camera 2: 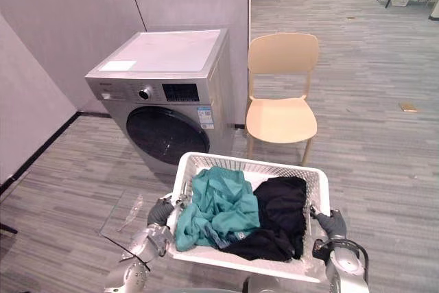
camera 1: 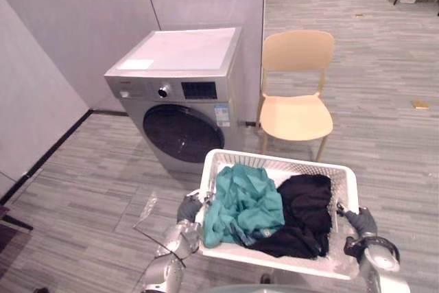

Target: Pick up the laundry basket with both hands and put the clothes into the washing machine.

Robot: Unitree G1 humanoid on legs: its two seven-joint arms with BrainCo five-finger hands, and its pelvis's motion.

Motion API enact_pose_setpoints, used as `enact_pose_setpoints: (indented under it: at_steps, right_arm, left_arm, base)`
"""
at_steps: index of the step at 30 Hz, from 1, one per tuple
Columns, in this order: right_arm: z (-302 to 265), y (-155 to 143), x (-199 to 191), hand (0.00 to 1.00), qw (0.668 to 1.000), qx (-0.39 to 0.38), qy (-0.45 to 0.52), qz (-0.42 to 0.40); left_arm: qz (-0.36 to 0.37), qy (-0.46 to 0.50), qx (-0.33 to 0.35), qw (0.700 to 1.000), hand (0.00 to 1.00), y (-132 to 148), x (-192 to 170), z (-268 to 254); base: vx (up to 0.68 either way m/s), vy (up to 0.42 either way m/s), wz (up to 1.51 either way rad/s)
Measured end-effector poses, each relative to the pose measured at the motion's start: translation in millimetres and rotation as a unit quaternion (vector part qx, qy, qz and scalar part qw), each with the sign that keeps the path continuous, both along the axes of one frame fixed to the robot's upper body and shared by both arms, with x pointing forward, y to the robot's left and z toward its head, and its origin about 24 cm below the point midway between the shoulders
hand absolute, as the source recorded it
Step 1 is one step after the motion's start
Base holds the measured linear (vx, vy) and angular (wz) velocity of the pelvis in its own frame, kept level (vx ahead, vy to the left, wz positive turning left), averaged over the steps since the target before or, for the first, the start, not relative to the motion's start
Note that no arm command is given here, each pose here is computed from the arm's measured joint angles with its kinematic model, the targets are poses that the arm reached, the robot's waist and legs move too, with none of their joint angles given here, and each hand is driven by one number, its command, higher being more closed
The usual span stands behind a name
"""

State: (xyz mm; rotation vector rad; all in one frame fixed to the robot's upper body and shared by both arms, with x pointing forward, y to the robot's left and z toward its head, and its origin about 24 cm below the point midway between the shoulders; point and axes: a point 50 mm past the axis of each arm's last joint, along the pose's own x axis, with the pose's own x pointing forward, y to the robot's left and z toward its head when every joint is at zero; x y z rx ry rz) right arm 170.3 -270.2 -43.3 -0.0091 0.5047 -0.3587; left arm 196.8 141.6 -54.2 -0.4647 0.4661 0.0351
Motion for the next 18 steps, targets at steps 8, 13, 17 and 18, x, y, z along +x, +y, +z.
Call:
enact_pose_setpoints:
  at_steps: [8,13,17,18]
  right_arm:
    - [-8.7,-6.1,10.0,1.00,0.999,-0.013,0.033,0.017]
    - [-11.6,1.2,10.2,1.00,0.999,-0.003,0.033,0.021]
    - [-13.4,1.6,9.3,1.00,0.999,0.000,0.037,0.022]
    - [-21.2,0.9,1.5,1.00,0.998,0.007,0.056,0.020]
  left_arm:
    - [0.010,0.034,-0.003,0.999,1.00,-2.2,-8.5,-10.2]
    - [0.012,0.032,0.009,0.999,1.00,4.5,-8.2,-8.7]
    - [0.011,0.035,0.014,0.999,1.00,8.1,-8.6,-9.0]
    - [0.007,0.050,0.013,0.999,1.00,7.7,-13.5,-13.5]
  base:
    - [0.60,0.135,-0.02]
    - [0.47,0.047,0.28]
    - [0.28,-0.095,0.33]
    - [0.24,-0.209,0.37]
